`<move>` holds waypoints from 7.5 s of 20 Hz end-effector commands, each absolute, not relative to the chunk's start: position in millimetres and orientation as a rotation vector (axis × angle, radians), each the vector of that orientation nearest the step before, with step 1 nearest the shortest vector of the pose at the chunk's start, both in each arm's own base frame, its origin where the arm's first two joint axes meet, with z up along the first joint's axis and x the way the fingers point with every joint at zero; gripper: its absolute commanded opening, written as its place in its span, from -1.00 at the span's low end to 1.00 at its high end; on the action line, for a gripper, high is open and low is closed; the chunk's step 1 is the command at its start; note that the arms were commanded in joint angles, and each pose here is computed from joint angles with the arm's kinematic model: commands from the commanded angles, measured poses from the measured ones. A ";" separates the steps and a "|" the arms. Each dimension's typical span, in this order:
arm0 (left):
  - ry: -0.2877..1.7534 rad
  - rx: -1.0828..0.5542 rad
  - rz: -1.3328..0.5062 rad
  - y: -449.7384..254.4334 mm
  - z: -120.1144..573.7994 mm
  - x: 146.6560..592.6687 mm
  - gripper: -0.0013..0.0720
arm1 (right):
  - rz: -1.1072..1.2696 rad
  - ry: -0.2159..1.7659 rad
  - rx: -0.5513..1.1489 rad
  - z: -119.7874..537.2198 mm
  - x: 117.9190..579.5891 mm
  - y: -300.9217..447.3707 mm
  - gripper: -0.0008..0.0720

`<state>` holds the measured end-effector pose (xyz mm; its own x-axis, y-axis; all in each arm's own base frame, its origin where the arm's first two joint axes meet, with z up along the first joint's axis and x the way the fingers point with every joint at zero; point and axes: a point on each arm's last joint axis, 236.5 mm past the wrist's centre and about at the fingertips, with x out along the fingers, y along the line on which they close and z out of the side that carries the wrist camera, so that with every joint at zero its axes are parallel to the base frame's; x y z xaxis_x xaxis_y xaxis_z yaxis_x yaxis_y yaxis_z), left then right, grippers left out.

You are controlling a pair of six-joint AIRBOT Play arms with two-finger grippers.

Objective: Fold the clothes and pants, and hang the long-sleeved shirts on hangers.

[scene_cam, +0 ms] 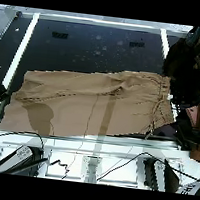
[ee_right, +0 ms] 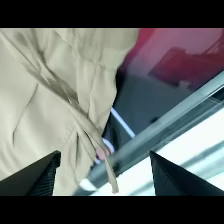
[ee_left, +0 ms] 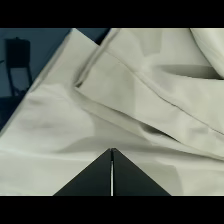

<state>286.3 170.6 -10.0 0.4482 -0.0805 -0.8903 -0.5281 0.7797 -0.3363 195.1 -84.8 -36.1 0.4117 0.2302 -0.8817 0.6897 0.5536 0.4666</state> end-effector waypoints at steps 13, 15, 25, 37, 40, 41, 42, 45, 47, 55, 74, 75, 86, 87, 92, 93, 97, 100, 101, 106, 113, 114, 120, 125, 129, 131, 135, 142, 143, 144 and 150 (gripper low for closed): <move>1.099 -0.670 0.282 155.7 0.2 277.8 -0.93 | -0.383 0.881 1.200 -104.6 255.5 -114.0 0.54; 1.067 -0.633 0.286 152.9 18.1 273.5 -0.93 | -0.370 0.877 1.232 -108.8 259.2 -111.8 0.54; 1.242 -0.763 0.545 133.4 -30.3 190.0 -0.75 | -0.287 0.913 1.200 -112.6 259.2 -99.8 -0.87; 1.341 -0.755 0.852 178.3 -54.5 111.2 0.91 | -0.243 0.929 1.221 -108.7 259.0 -89.5 -0.87; 1.341 -0.781 0.848 176.1 -72.2 103.9 0.91 | -0.237 0.932 1.223 -108.2 258.9 -87.9 -0.87; 1.316 -0.776 0.803 175.8 -77.1 113.8 0.88 | -0.234 0.933 1.225 -107.9 258.9 -87.2 -0.87; 1.274 -0.782 0.768 177.2 -78.7 127.0 0.77 | -0.233 0.934 1.225 -107.8 258.8 -86.9 -0.87; 1.135 -0.774 0.761 196.4 -77.3 155.7 0.76 | -0.231 0.934 1.227 -107.6 258.8 -86.4 -0.87; 1.142 -0.775 0.760 199.1 -83.7 156.9 0.76 | -0.228 0.935 1.228 -107.3 258.8 -85.7 -0.87; 1.225 -0.825 0.694 185.6 -105.5 156.7 -0.56 | -0.202 0.946 1.237 -105.1 258.2 -79.8 -0.87; 0.610 -1.019 0.359 179.2 68.8 300.6 -0.94 | -0.187 0.535 1.034 88.8 298.1 -99.2 -0.88; 0.575 -1.013 0.325 175.2 82.5 312.0 -0.94 | -0.191 0.486 1.014 109.3 308.3 -103.8 -0.88; 0.547 -0.921 0.267 148.2 60.3 441.6 -0.95 | -0.284 0.512 1.004 69.0 434.0 -98.4 -0.88; 0.564 -0.909 0.240 140.4 55.4 463.8 -0.95 | -0.305 0.529 1.041 53.7 446.1 -98.5 -0.88; 0.587 -0.949 0.180 121.3 37.9 549.7 -0.95 | -0.366 0.484 1.137 31.6 499.5 -120.7 -0.88; 0.583 -0.943 0.177 119.1 34.5 559.3 -0.95 | -0.370 0.470 1.143 32.2 508.0 -125.5 -0.88; 0.553 -0.953 0.209 119.6 23.7 574.6 -0.94 | -0.396 0.461 1.183 20.7 528.8 -136.5 -0.88; 0.541 -0.954 0.220 126.6 25.6 573.8 -0.94 | -0.425 0.413 1.178 21.7 533.1 -149.1 -0.87; 0.541 -0.955 0.222 127.7 25.5 573.4 -0.94 | -0.430 0.401 1.175 23.0 533.6 -151.7 -0.87; 0.579 -0.956 0.182 115.7 28.7 568.5 0.79 | -0.405 0.460 1.156 17.0 530.4 -141.4 0.92; 0.631 -0.907 0.032 106.7 121.3 503.4 0.83 | -0.328 0.555 1.009 46.5 505.6 -127.1 0.92; 0.660 -0.820 0.049 113.6 131.7 481.5 0.61 | -0.324 0.557 0.982 55.5 499.2 -129.6 0.92; 0.787 -0.614 0.602 204.3 107.3 304.3 0.60 | -0.361 0.520 0.891 90.8 470.5 -160.2 0.92; 0.931 -0.922 0.417 131.7 5.2 286.3 0.60 | -0.372 0.564 0.833 81.7 465.3 -161.6 0.92; 0.821 -1.058 0.297 119.7 -12.3 324.3 0.63 | -0.393 0.582 0.760 77.6 461.0 -169.5 0.92; 0.808 -1.066 0.319 129.3 -23.8 330.4 0.96 | -0.399 0.578 0.745 78.0 461.0 -172.1 0.92; 0.924 -1.096 0.315 121.0 -55.8 320.9 0.96 | -0.397 0.568 0.756 79.9 462.2 -171.8 0.92; 0.851 -1.094 0.432 151.9 -77.0 333.4 0.97 | -0.361 0.619 0.844 73.7 459.6 -153.2 0.92; 0.845 -1.111 0.443 152.6 -82.5 337.2 0.97 | -0.356 0.613 0.858 75.0 460.6 -151.8 0.92; 0.844 -1.127 0.453 151.6 -89.6 341.2 0.97 | -0.352 0.609 0.872 76.1 461.5 -150.3 0.92; 0.822 -1.135 0.486 138.4 -124.3 371.2 0.95 | -0.330 0.588 0.939 81.6 466.1 -143.4 0.92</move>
